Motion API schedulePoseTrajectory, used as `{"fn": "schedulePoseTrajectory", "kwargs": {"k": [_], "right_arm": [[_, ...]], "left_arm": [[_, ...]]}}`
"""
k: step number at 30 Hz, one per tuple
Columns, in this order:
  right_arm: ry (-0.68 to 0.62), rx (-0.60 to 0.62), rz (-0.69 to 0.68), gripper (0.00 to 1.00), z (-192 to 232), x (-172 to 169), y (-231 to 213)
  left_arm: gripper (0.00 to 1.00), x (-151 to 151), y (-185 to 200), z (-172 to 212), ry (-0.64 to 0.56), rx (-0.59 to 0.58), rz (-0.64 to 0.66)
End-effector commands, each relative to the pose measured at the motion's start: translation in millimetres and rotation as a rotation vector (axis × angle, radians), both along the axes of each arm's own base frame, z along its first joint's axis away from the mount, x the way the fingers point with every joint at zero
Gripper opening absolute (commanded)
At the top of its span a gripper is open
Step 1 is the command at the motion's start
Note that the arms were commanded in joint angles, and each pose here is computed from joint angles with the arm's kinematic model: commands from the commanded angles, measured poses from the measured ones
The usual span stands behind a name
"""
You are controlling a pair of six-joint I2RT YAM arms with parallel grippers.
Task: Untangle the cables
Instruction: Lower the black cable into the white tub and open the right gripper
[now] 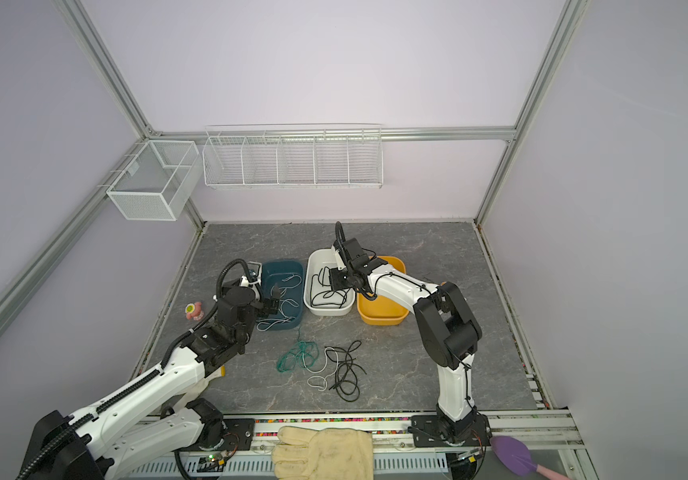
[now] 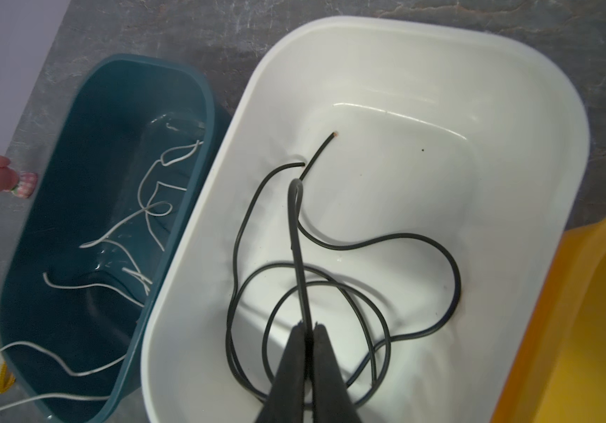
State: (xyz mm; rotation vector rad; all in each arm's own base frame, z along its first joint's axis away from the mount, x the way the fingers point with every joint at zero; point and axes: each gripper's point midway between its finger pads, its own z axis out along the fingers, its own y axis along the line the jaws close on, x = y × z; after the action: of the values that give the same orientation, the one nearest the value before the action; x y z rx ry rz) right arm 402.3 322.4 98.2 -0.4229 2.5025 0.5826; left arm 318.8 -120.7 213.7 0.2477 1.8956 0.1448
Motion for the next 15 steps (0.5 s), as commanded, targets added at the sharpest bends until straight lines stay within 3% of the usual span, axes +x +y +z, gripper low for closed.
{"fn": "schedulePoseTrajectory", "kwargs": {"k": [1,15], "right_arm": [[0.022,-0.027,-0.008,0.09,-4.0,0.2,-1.1],[0.083,-0.082,-0.022,0.23,-9.6,-4.0,-5.4]], "left_arm": [[0.99,3.2,-2.3,2.4,-0.007,0.013,-0.015],[0.99,3.9,-8.6,-2.5,0.017,0.016,-0.047]]}}
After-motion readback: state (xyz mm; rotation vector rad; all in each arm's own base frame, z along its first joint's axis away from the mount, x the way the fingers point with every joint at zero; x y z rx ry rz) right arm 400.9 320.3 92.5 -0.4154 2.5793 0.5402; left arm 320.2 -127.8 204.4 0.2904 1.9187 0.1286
